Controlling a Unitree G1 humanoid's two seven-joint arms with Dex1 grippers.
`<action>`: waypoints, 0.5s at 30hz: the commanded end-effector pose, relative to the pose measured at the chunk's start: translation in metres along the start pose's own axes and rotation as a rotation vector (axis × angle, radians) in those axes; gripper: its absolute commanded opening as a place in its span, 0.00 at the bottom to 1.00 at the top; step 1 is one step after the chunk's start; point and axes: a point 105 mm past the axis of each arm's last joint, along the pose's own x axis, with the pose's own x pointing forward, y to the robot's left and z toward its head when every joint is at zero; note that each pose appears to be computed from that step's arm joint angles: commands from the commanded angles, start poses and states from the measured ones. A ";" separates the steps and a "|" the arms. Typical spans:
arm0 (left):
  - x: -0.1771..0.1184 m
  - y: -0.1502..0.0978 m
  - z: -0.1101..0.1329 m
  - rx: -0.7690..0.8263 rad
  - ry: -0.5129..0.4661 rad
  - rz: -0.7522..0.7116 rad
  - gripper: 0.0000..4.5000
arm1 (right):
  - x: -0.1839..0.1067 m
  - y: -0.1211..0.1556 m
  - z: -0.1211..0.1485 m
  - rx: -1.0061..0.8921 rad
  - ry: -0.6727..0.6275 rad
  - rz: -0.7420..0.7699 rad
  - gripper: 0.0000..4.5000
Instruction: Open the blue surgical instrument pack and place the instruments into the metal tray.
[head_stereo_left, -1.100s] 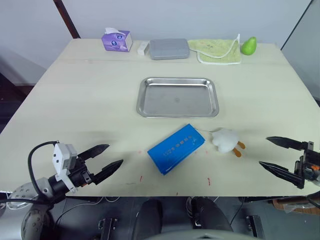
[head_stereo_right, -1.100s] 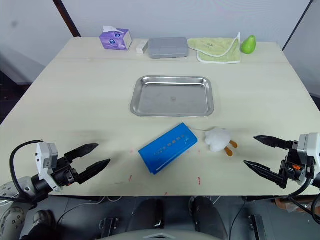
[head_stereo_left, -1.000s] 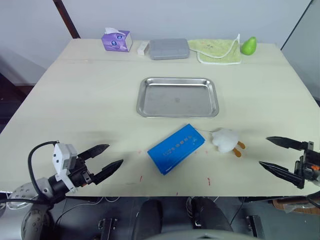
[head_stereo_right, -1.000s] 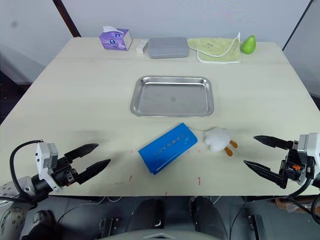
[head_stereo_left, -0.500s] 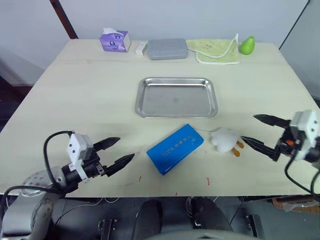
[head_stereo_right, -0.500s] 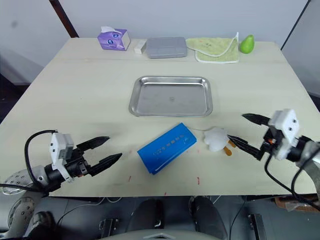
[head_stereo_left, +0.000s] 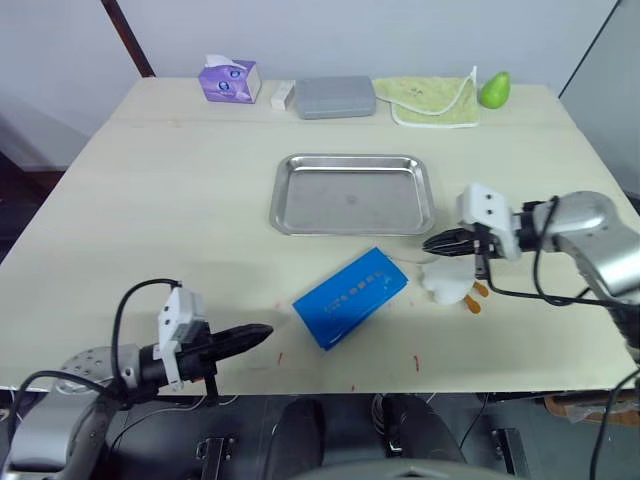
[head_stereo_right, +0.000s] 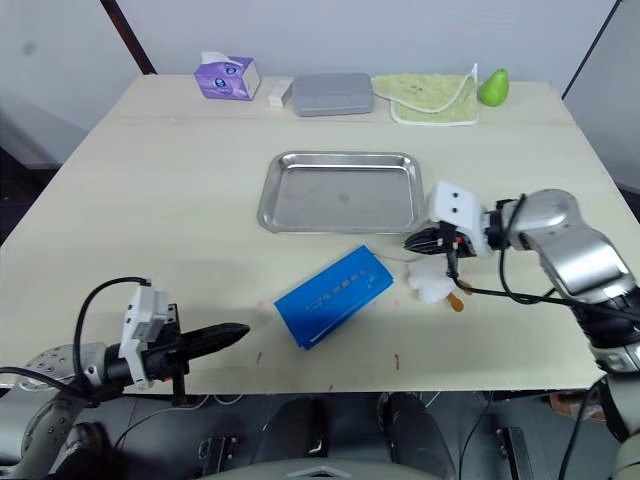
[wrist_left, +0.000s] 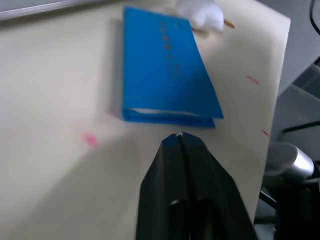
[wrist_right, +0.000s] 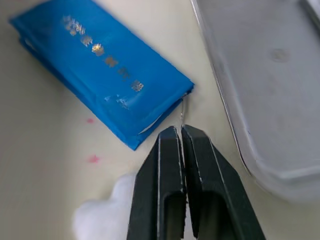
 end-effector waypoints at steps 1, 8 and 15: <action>0.008 0.002 0.003 0.029 -0.008 0.003 0.01 | 0.006 -0.009 0.003 -0.086 0.052 0.018 0.00; 0.029 0.004 -0.002 0.014 -0.015 0.027 0.01 | 0.024 -0.019 0.002 -0.162 0.125 0.068 0.00; 0.045 -0.002 -0.006 0.010 -0.021 0.020 0.01 | 0.035 -0.018 -0.003 -0.215 0.192 0.109 0.00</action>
